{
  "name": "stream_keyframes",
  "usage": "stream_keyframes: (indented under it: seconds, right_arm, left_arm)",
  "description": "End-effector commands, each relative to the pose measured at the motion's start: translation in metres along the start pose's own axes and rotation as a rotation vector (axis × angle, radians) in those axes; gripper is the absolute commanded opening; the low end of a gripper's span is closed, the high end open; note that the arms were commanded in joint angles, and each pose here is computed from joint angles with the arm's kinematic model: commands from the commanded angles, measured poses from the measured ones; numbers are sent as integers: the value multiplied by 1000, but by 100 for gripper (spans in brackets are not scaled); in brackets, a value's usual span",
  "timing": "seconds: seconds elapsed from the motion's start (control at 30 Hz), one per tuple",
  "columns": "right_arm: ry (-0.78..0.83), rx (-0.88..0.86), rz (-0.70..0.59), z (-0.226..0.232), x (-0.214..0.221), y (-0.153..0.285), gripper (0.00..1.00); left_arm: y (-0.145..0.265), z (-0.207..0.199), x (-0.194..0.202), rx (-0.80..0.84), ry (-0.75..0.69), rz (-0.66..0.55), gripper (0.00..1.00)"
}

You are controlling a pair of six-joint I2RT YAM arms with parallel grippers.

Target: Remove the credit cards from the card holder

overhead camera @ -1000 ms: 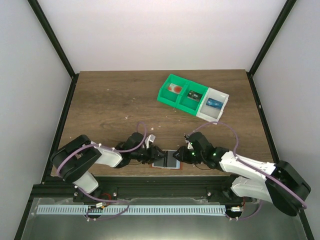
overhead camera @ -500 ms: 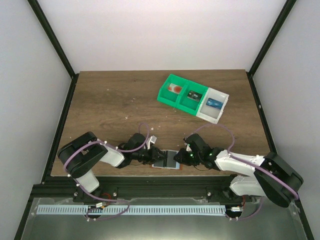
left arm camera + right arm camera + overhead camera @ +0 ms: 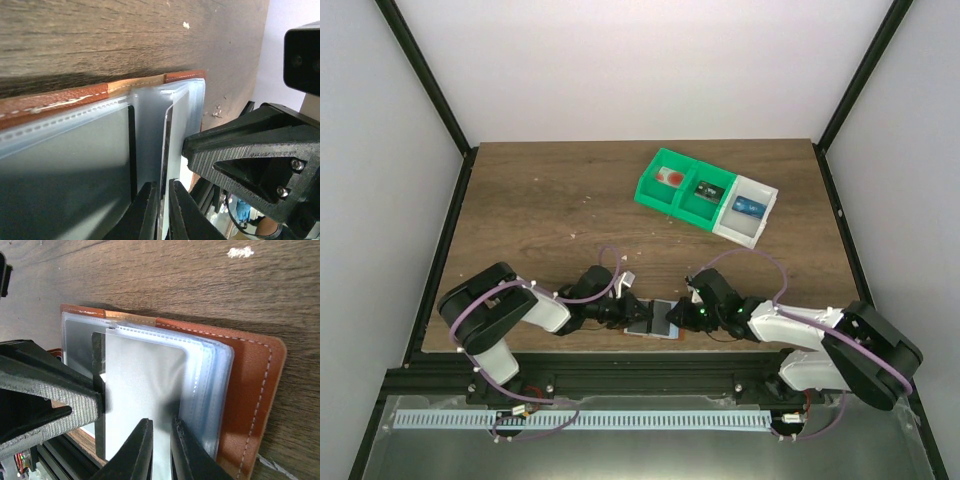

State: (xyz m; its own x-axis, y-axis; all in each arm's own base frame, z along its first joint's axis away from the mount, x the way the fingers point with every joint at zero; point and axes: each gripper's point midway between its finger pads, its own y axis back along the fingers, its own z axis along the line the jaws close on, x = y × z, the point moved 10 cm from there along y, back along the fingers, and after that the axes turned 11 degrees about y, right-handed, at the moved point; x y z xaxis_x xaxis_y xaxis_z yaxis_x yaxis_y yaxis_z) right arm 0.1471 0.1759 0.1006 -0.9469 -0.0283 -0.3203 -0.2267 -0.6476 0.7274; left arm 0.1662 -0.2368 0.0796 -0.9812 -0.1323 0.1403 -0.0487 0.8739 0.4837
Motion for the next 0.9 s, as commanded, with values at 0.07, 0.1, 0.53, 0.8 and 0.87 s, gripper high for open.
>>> stream_keyframes:
  seconds: [0.07,0.1,0.53,0.8,0.87]
  right_arm:
    - [-35,76,28,-17,11,-2,13]
    - [-37,80,28,-18,11,-2,13]
    - [-36,131,40,-22,12,-4,11]
    - [-20,125,30,-19,8,-4,10]
    - [-3,120,19,-15,5,-3,10]
  left_arm:
    - [0,0,1,1,-8,1,3]
    - [1,1,1,-1,-4,-3,0]
    - [20,3,5,-9,-28,7,0]
    - [42,0,2,-35,-65,-41,0]
    - [47,-4,2,-52,-80,-61,0]
